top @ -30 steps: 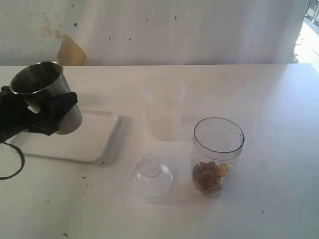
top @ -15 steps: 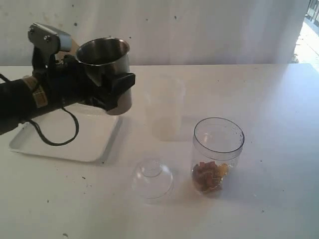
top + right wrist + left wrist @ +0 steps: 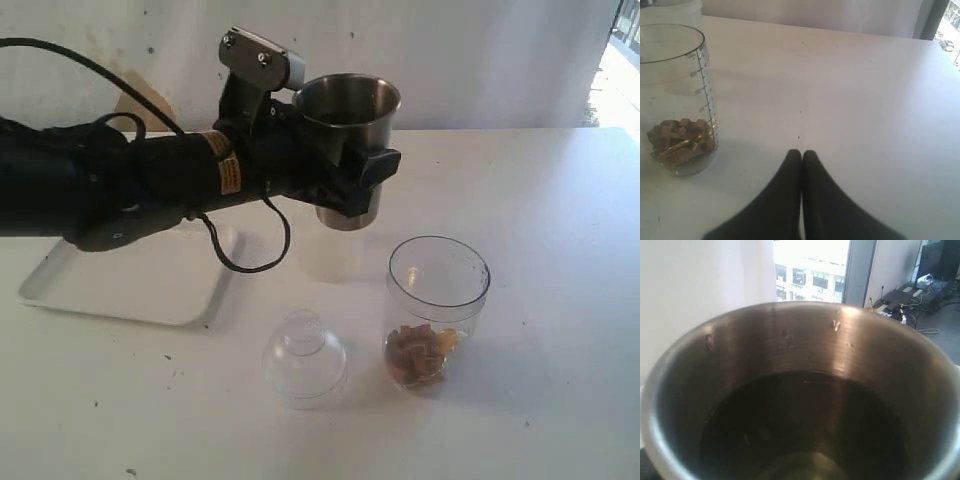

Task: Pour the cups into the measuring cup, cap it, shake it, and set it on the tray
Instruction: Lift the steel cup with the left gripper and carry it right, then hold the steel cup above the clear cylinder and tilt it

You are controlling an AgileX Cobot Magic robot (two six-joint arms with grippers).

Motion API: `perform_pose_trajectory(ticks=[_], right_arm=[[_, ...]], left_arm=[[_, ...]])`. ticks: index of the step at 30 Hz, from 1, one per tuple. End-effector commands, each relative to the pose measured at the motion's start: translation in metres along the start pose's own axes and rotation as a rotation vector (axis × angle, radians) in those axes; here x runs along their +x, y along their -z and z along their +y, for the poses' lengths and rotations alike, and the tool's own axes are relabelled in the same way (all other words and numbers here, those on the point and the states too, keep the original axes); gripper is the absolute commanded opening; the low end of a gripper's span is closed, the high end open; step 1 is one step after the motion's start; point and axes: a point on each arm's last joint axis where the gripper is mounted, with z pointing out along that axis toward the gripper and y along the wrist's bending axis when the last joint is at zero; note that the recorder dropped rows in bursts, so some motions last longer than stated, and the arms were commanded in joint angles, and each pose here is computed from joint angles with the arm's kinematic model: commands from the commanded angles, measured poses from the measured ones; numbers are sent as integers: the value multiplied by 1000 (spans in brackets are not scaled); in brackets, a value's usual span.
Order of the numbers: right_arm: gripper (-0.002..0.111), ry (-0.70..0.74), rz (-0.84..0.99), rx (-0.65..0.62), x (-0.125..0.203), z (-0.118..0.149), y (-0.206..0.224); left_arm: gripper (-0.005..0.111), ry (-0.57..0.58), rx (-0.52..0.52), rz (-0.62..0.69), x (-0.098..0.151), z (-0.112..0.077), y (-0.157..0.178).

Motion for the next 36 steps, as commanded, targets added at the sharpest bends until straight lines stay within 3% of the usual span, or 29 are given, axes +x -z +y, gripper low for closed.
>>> perform_pose_trajectory(ticks=[1,16,24,36], right_arm=[[0,-1,-16,2,-1,0,0],[0,-1,-16,2,-1,0,0],[0,-1,-16,2,-1,0,0],[0,-1,-16,2,-1,0,0]], left_arm=[[0,1,35,-73,-10,-1,-12],[0,-111,104,-95,-17,-14,-42],[0,-336,160,-131,-17,-19,-47],[0,-376,172,-108,-13,-20,-46]])
